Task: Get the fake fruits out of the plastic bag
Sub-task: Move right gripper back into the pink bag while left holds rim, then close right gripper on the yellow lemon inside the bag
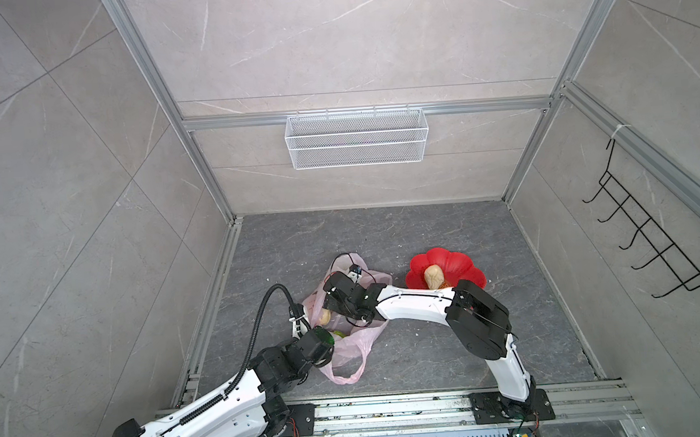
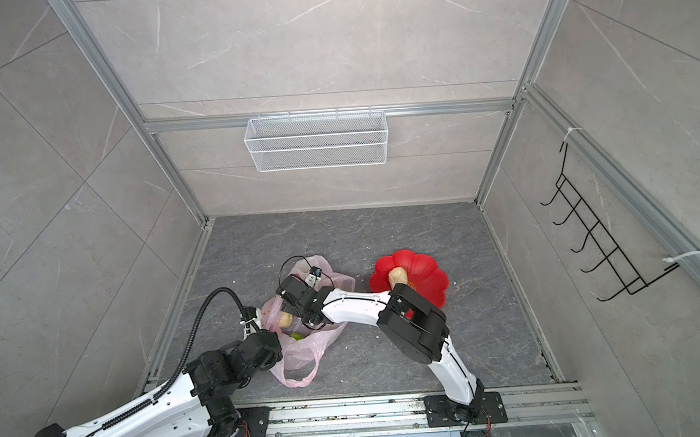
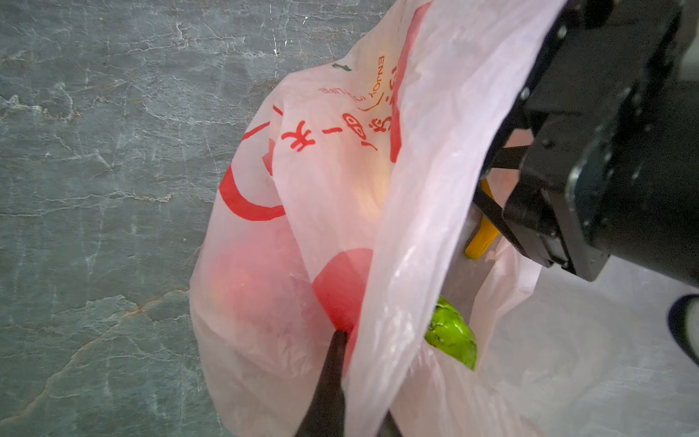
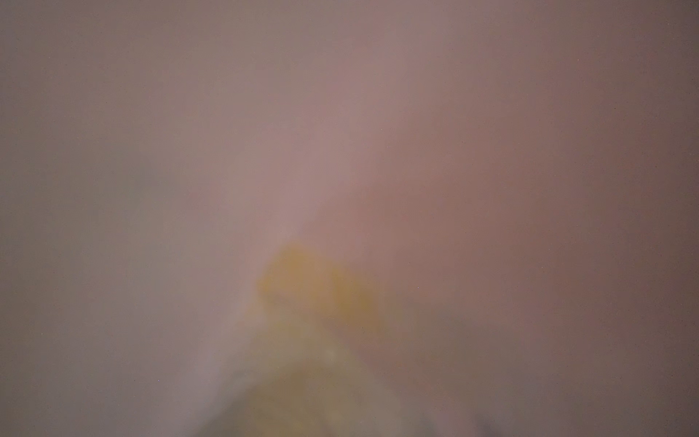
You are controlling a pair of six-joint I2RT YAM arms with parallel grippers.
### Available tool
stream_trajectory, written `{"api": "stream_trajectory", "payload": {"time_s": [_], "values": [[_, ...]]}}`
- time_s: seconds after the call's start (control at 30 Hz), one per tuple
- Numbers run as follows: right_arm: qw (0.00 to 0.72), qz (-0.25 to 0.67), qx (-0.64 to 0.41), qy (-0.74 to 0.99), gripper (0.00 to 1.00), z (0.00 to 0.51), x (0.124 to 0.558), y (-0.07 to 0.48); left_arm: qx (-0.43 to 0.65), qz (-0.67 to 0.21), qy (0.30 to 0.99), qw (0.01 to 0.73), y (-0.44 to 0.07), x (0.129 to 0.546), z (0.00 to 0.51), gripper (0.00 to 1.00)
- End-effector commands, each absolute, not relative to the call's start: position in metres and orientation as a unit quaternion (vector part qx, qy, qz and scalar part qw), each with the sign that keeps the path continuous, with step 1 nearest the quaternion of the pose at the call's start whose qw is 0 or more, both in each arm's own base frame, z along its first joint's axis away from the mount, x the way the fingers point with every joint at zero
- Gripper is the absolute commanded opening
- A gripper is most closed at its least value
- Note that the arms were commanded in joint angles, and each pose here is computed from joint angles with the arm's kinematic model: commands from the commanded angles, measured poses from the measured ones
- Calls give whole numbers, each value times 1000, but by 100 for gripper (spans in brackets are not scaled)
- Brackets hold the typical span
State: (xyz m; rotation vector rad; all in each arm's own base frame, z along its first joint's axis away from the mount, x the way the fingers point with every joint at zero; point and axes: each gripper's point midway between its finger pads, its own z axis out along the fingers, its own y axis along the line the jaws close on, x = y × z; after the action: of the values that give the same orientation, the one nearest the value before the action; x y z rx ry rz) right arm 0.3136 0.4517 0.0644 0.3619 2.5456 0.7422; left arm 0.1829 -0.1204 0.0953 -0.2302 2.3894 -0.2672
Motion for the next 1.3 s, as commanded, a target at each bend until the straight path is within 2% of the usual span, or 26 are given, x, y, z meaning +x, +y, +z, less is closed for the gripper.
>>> {"api": "stream_trajectory", "payload": {"time_s": [0.0,0.7,0.9,1.07,1.13,1.27], "values": [[243,272,156,918,72,56,323,449,-86,-105,924,359,-120,184,95,0],[223,287,190,912,70,31,339,458,-78,-121,924,356,-124,181,95,0],[235,300,186,906,75,39,346,464,-77,-121,923,356,-125,182,96,0],[226,296,187,909,75,33,351,465,-74,-119,924,355,-125,182,96,0],[222,296,191,909,71,30,352,465,-73,-118,925,354,-126,182,95,0],[221,297,191,909,57,28,352,464,-72,-117,925,353,-126,182,95,0]]}}
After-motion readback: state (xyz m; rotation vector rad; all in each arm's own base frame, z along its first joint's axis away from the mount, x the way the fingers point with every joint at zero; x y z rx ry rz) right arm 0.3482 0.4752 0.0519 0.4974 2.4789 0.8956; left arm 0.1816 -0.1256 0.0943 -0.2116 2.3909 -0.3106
